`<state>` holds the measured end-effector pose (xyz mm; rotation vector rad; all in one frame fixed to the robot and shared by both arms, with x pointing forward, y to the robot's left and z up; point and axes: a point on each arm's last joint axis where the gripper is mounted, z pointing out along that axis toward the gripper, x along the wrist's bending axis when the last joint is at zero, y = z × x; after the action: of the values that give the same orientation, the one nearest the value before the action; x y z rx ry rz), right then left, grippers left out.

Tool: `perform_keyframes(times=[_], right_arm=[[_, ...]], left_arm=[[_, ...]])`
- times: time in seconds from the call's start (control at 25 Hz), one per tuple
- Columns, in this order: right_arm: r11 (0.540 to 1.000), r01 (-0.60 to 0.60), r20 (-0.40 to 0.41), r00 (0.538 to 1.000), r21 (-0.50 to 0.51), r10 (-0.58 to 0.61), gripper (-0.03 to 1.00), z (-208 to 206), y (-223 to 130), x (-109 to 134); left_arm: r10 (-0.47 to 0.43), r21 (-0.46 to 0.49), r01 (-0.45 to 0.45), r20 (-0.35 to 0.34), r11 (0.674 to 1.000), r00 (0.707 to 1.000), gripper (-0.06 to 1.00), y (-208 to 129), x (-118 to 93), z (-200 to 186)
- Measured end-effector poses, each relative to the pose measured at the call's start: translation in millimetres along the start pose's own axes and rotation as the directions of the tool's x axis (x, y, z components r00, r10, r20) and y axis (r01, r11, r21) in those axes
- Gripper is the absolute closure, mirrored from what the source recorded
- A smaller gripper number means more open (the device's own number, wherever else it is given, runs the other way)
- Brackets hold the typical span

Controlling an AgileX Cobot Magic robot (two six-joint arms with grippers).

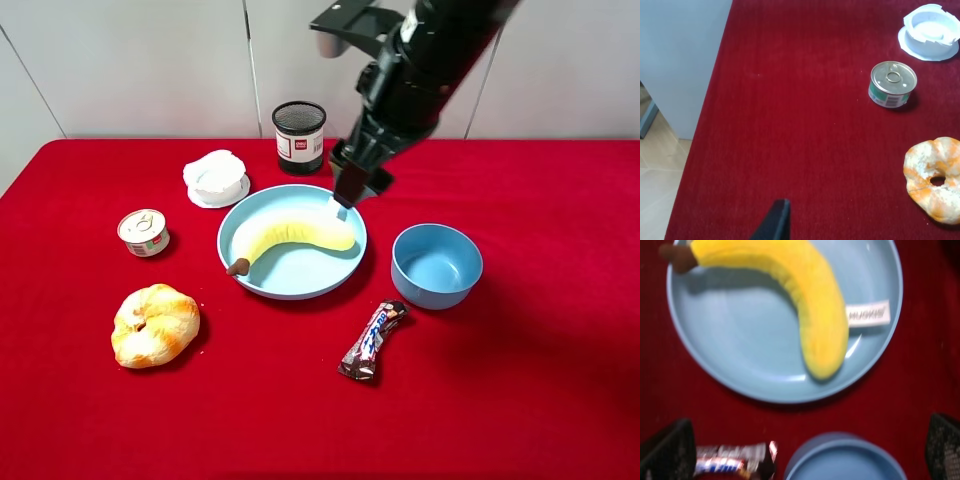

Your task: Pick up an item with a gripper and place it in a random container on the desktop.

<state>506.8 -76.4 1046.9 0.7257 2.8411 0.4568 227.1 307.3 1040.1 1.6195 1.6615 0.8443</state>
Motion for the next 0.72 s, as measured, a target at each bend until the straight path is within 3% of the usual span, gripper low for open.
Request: perform_keyframes(times=[0.72], right_arm=[[0.994,-0.11,0.071,0.991,-0.009,0.111,0.27,-59.9,-97.6,35.7]], left_arm=[[0.0,0.0,0.0,0.0,1.0,1.0,-0.04,0.0,0.0,0.0]])
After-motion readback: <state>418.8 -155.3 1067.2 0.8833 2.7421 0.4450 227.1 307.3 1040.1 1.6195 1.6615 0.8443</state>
